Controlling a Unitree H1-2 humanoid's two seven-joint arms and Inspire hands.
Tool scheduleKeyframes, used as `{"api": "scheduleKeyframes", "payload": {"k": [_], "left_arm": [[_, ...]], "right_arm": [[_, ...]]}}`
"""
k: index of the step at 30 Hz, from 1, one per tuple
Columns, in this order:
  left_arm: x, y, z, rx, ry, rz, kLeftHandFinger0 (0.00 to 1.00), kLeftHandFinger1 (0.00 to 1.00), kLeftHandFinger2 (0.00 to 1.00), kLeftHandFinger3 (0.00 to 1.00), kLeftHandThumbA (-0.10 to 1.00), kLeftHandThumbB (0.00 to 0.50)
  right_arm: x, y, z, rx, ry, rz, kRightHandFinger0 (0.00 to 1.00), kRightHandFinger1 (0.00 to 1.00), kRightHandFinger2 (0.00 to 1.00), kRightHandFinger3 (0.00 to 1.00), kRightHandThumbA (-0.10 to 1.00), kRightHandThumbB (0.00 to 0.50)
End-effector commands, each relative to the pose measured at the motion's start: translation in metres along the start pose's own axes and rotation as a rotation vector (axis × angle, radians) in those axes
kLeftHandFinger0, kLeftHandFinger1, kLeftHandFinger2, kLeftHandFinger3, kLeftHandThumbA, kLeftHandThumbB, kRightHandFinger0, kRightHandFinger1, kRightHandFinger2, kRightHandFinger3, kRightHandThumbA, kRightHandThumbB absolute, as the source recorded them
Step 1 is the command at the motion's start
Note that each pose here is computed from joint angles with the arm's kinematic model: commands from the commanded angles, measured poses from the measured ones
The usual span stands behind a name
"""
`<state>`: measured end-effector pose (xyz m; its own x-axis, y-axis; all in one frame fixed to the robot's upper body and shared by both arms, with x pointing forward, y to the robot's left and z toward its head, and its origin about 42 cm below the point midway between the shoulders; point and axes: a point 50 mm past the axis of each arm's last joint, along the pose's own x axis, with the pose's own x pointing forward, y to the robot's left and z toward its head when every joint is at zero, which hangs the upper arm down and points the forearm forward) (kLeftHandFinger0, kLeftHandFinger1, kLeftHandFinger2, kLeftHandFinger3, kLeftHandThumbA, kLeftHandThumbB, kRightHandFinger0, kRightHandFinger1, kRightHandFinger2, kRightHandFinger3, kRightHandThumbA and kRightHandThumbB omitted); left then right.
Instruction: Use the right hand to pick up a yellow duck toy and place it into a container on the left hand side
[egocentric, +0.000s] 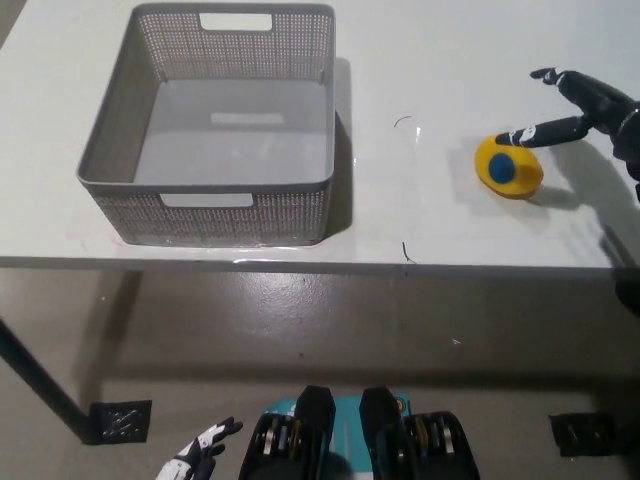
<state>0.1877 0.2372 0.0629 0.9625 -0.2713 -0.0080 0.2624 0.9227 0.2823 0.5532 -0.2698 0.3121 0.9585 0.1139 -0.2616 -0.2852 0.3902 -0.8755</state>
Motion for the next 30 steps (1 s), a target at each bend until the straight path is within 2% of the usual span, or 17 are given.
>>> {"api": "scheduleKeyframes", "payload": {"k": [1,12,15,30], "left_arm": [[-0.006,0.002,0.003,0.044,-0.008,-0.041,1.0,1.0,1.0,1.0,1.0,0.256],[-0.001,0.004,0.007,0.053,-0.006,-0.054,1.0,1.0,1.0,1.0,1.0,0.246],[0.0,0.005,0.007,0.056,-0.008,-0.06,1.0,1.0,1.0,1.0,1.0,0.248],[0.002,0.002,0.008,0.056,-0.003,-0.076,1.0,1.0,1.0,1.0,1.0,0.252]], "right_arm": [[-0.007,-0.045,0.025,-0.046,-0.025,-0.057,1.0,1.0,1.0,1.0,0.96,0.5],[0.005,-0.055,0.034,-0.057,0.012,-0.017,1.0,1.0,1.0,1.0,0.95,0.5],[0.01,-0.05,0.033,-0.046,0.025,0.011,1.0,1.0,1.0,1.0,0.92,0.5],[0.032,-0.028,0.024,-0.041,0.097,0.098,1.0,1.0,1.0,1.0,0.93,0.5]]}}
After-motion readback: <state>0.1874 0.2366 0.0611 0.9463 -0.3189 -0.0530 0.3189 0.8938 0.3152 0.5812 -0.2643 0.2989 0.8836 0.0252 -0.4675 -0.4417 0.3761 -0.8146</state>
